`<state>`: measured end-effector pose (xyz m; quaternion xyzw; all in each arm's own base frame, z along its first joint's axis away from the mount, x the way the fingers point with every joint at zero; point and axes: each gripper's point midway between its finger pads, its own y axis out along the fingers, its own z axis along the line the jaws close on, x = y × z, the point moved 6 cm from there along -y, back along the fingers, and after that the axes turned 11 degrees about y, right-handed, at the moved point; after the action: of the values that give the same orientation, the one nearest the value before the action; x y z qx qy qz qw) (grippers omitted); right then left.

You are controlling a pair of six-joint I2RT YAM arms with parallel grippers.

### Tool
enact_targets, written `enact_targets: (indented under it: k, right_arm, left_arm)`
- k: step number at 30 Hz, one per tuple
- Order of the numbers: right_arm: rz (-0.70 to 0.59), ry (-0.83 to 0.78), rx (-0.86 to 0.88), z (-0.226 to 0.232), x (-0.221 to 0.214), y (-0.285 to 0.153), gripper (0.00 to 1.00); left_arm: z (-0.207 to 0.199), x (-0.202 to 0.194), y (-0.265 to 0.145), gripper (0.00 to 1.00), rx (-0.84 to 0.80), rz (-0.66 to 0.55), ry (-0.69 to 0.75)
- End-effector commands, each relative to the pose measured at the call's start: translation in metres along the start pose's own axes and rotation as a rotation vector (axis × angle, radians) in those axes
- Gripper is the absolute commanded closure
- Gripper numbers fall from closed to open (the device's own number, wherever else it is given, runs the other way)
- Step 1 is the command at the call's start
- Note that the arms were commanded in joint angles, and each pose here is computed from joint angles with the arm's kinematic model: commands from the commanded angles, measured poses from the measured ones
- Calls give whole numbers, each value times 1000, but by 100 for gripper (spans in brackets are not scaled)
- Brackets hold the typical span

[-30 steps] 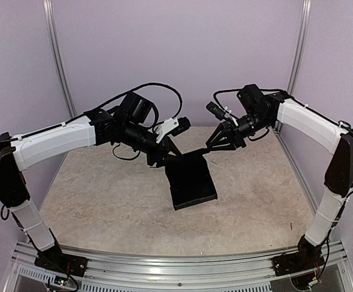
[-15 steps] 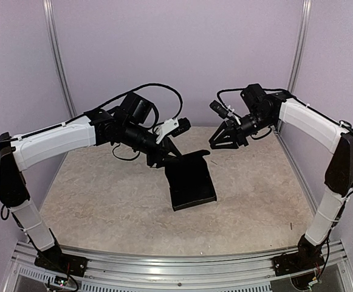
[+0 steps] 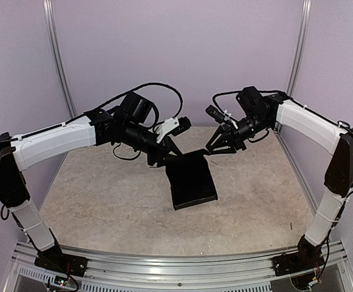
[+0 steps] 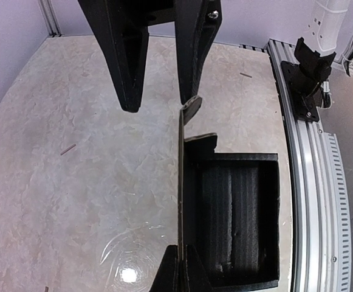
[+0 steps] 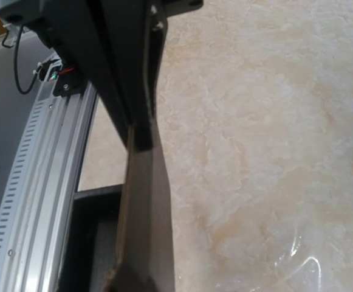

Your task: Fold the paper box

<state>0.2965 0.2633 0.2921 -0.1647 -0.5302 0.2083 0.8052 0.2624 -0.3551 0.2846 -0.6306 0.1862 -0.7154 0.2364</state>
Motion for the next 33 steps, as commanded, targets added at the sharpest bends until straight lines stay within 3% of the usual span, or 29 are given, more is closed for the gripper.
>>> enact_targets:
  k: [1, 8, 18, 33]
  right_arm:
    - [8, 6, 40, 8, 0, 4, 67]
    - [4, 6, 89, 13, -1, 9, 66]
    - [-8, 27, 134, 10, 3, 16, 74]
    - [-20, 22, 208, 15, 7, 24, 75]
  left_arm:
    - [5, 4, -5, 100, 25, -20, -2]
    - [3, 7, -3, 100, 6, -37, -6]
    - [-4, 11, -4, 100, -34, -62, 3]
    - [-11, 14, -3, 100, -83, -86, 9]
